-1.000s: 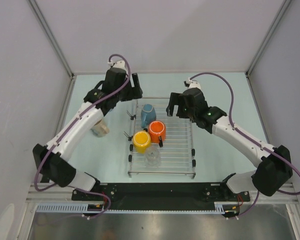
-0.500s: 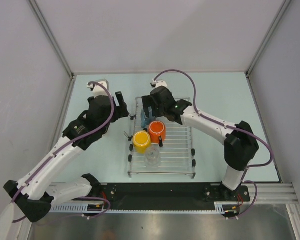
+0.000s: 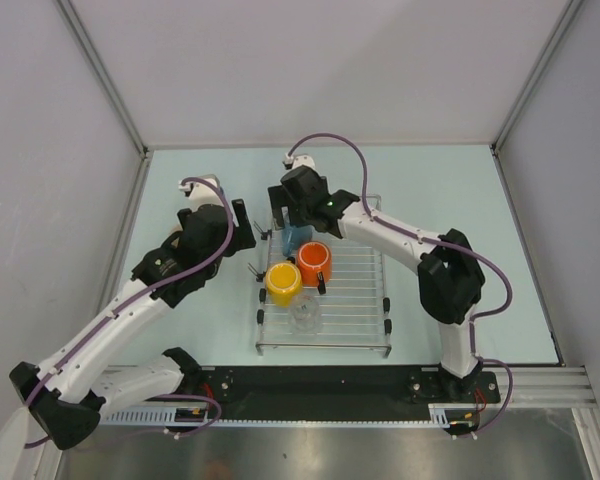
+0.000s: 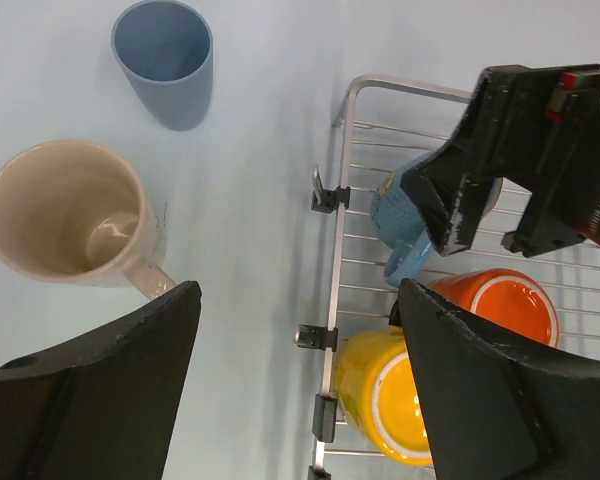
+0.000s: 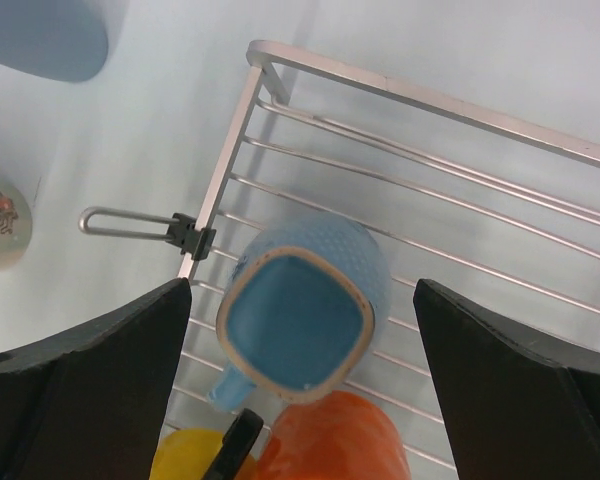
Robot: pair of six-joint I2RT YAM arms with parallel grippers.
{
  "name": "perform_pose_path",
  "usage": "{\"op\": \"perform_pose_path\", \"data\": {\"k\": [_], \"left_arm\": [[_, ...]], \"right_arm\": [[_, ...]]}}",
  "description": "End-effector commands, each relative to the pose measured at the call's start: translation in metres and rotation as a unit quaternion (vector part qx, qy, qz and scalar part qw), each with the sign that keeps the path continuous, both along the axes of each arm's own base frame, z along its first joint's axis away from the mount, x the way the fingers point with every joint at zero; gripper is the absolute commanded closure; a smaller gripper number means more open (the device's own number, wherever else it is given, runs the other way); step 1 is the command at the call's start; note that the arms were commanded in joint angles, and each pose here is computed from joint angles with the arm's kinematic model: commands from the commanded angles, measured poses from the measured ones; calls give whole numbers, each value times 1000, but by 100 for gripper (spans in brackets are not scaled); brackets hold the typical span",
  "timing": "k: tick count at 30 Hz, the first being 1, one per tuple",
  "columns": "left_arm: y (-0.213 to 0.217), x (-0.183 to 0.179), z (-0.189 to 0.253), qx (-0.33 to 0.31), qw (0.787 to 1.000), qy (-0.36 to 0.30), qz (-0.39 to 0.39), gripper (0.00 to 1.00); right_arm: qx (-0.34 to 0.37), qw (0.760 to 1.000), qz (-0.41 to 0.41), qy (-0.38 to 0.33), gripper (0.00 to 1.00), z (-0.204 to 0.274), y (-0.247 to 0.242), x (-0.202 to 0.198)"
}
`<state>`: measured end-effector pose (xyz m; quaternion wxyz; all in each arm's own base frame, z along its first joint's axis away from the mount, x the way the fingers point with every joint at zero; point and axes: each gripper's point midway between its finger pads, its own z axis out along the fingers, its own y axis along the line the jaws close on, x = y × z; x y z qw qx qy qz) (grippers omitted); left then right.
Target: Unload the cups from the dish rack
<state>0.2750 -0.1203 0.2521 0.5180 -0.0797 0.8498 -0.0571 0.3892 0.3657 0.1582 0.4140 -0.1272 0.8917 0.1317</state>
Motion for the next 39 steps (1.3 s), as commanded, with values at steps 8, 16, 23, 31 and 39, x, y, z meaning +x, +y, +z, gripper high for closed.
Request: {"op": "perform_pose_path", "data": {"k": [8, 16, 23, 31, 39], "left_arm": [[-6, 3, -7, -6, 1000, 2, -1, 15], [-13, 7, -8, -9, 1000, 8, -8, 15], [-11, 4, -9, -10, 1000, 7, -8, 15], [-12, 4, -10, -15, 1000, 8, -10, 16], [-11, 6, -12, -13, 1000, 9, -1, 16]], "right_arm": [[-42, 999, -4, 28, 0, -31, 5, 3], [-52, 998, -2, 39, 13, -43, 3, 1], [-48, 998, 2, 40, 69, -45, 3, -1], [-45, 998, -16, 29, 100, -35, -7, -5], [-3, 999, -32, -42, 100, 44, -25, -7]]}}
